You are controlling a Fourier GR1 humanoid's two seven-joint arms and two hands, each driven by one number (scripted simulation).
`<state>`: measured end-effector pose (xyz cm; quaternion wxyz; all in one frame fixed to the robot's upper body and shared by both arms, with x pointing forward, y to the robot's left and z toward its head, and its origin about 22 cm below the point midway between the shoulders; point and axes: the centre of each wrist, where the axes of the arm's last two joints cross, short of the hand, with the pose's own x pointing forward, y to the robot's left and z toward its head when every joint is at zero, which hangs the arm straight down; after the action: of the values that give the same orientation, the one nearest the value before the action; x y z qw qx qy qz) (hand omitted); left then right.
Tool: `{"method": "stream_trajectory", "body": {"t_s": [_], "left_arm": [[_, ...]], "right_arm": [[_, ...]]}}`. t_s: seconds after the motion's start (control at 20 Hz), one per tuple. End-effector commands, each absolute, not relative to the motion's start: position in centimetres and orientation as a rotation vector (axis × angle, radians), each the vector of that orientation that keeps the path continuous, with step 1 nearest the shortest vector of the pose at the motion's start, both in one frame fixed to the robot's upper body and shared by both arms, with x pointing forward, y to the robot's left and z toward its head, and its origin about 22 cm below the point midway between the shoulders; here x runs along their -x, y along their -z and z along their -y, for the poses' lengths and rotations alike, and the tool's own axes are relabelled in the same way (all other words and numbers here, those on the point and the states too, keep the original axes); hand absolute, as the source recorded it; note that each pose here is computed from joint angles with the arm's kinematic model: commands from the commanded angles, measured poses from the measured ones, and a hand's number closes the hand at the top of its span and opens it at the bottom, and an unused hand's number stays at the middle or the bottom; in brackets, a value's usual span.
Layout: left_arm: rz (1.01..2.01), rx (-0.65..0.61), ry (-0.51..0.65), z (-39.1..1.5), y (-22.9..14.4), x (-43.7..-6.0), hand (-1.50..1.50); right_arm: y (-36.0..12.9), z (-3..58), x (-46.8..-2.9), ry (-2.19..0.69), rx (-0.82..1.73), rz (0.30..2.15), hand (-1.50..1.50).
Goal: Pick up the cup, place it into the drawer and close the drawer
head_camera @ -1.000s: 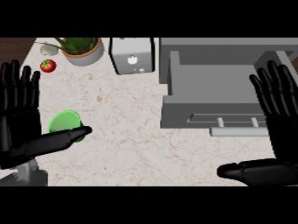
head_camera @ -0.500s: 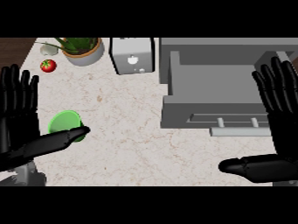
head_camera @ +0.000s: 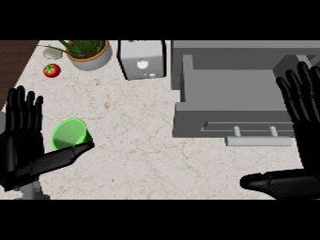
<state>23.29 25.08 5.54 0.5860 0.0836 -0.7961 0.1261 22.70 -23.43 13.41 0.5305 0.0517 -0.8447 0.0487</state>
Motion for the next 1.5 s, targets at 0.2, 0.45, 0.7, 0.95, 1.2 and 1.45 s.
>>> {"method": "stream_trajectory", "body": {"t_s": [0.2,0.45,0.7,0.95,1.2,1.45], "left_arm": [[1.782,-0.282,-0.333,-27.3,-0.3,-21.9,-1.5],[1.764,-0.294,-0.317,-28.3,1.4,-21.9,-1.5],[1.732,-0.281,-0.322,-29.7,3.5,-22.2,-1.5],[1.711,-0.293,-0.322,-29.8,6.7,-23.4,-1.5],[1.696,-0.269,-0.337,-29.7,7.7,-23.4,-1.5],[1.71,-0.288,-0.363,-30.0,8.6,-22.8,-1.5]], "right_arm": [[-13.2,23.2,-21.6,-0.106,-0.142,2.014,-1.5],[-14.2,22.0,-24.0,-0.122,-0.126,2.008,-1.5],[-13.1,21.9,-24.2,-0.127,-0.126,2.017,-1.5],[-15.7,21.9,-21.5,-0.119,-0.155,2.004,-1.5],[-14.3,21.5,-20.4,-0.115,-0.151,2.021,-1.5],[-14.7,25.1,-22.4,-0.113,-0.151,2.009,-1.5]]}}
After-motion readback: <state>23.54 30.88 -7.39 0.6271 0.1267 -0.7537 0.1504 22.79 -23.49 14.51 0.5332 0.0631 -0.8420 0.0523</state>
